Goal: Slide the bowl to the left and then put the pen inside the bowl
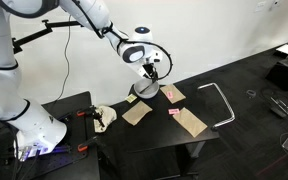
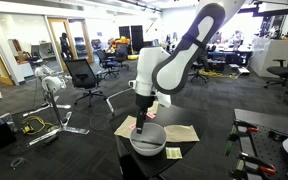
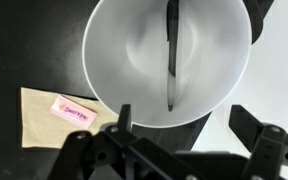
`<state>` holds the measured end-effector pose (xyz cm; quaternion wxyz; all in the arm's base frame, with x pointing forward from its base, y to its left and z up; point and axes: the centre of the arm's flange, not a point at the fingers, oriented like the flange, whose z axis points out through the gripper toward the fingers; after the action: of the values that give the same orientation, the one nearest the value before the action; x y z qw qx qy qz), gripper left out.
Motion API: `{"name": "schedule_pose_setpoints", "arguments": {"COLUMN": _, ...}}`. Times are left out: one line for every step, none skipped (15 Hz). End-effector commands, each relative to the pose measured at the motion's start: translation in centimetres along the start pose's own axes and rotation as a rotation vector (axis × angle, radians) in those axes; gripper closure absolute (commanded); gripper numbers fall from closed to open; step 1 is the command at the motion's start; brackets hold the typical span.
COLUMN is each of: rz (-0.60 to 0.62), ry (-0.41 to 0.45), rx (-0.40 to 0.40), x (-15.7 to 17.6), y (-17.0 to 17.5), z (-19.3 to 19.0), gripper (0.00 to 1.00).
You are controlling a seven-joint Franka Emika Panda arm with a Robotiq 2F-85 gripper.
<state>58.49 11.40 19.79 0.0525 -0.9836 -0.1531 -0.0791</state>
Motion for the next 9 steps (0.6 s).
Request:
{"name": "schedule_pose_setpoints", "arguments": {"rz": -0.008, "ry": 0.042, "rx": -0.037, "x": -0.5, "y": -1.1, "z": -4.4, "gripper": 0.00}}
{"name": "schedule_pose_setpoints", "arguments": {"rz": -0.017, "ry": 0.057, "rx": -0.044, "x": -0.4, "y": -1.3, "z": -5.4, "gripper": 0.00}}
{"name": "schedule_pose_setpoints", "arguments": {"rz": -0.021, "ry": 0.076, "rx": -0.055, "x": -0.3, "y": -1.6, "z": -6.5, "gripper": 0.00}}
{"name": "schedule_pose_setpoints", "arguments": {"rz": -0.028, "ry": 0.094, "rx": -0.064, "x": -0.2, "y": -1.7, "z": -7.6, "gripper": 0.00}}
{"name": "schedule_pose_setpoints", "arguments": {"rz": -0.036, "ry": 0.111, "rx": -0.068, "x": -0.2, "y": -1.9, "z": -8.7, "gripper": 0.00}}
{"name": "schedule_pose_setpoints", "arguments": {"rz": -0.037, "ry": 0.127, "rx": -0.075, "x": -0.2, "y": -1.9, "z": -9.6, "gripper": 0.00}}
{"name": "schedule_pose_setpoints", "arguments": {"rz": -0.043, "ry": 0.136, "rx": -0.077, "x": -0.2, "y": -1.9, "z": -10.4, "gripper": 0.00}}
{"name": "schedule_pose_setpoints", "arguments": {"rz": -0.042, "ry": 0.145, "rx": -0.079, "x": -0.3, "y": -1.9, "z": -11.0, "gripper": 0.00}}
{"name": "schedule_pose_setpoints", "arguments": {"rz": -0.040, "ry": 0.148, "rx": -0.080, "x": -0.4, "y": -1.7, "z": -11.5, "gripper": 0.00}}
